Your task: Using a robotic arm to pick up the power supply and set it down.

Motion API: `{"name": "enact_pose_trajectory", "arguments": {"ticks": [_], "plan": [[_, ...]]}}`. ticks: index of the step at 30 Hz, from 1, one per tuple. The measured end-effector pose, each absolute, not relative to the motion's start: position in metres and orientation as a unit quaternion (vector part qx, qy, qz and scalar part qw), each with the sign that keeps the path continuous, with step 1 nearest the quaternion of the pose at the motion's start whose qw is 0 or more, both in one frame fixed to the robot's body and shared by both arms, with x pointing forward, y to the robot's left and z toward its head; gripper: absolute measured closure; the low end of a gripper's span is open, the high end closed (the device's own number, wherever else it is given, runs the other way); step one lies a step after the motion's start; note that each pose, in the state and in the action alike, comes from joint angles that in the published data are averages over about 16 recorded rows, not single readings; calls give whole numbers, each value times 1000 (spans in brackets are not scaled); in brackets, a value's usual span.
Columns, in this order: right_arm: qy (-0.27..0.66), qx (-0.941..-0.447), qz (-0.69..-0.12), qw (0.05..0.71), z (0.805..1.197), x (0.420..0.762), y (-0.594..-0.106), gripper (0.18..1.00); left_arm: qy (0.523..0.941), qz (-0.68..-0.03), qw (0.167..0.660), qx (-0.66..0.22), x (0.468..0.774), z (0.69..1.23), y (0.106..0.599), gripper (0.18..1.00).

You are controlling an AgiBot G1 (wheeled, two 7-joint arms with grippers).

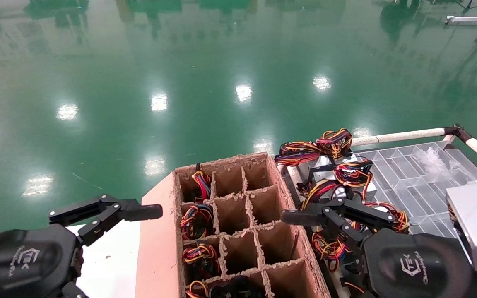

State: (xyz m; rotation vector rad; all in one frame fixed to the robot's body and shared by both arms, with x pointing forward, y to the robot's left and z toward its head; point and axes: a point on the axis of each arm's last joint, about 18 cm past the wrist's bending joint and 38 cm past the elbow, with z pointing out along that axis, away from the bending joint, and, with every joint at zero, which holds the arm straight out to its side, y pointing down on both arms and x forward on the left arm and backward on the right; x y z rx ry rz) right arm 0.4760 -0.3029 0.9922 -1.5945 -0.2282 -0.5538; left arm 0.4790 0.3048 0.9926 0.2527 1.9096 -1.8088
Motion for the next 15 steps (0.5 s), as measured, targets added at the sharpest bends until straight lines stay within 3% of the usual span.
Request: {"name": "enact_pose_trajectory", "arguments": {"ticks": [7, 15], "plan": [[-101, -704, -245, 659, 992, 476, -303, 180, 700, -663, 247, 93, 479, 993, 305, 242], [-101, -704, -245, 659, 992, 476, -303, 179, 700, -663, 247, 93, 479, 993, 305, 361]]}}
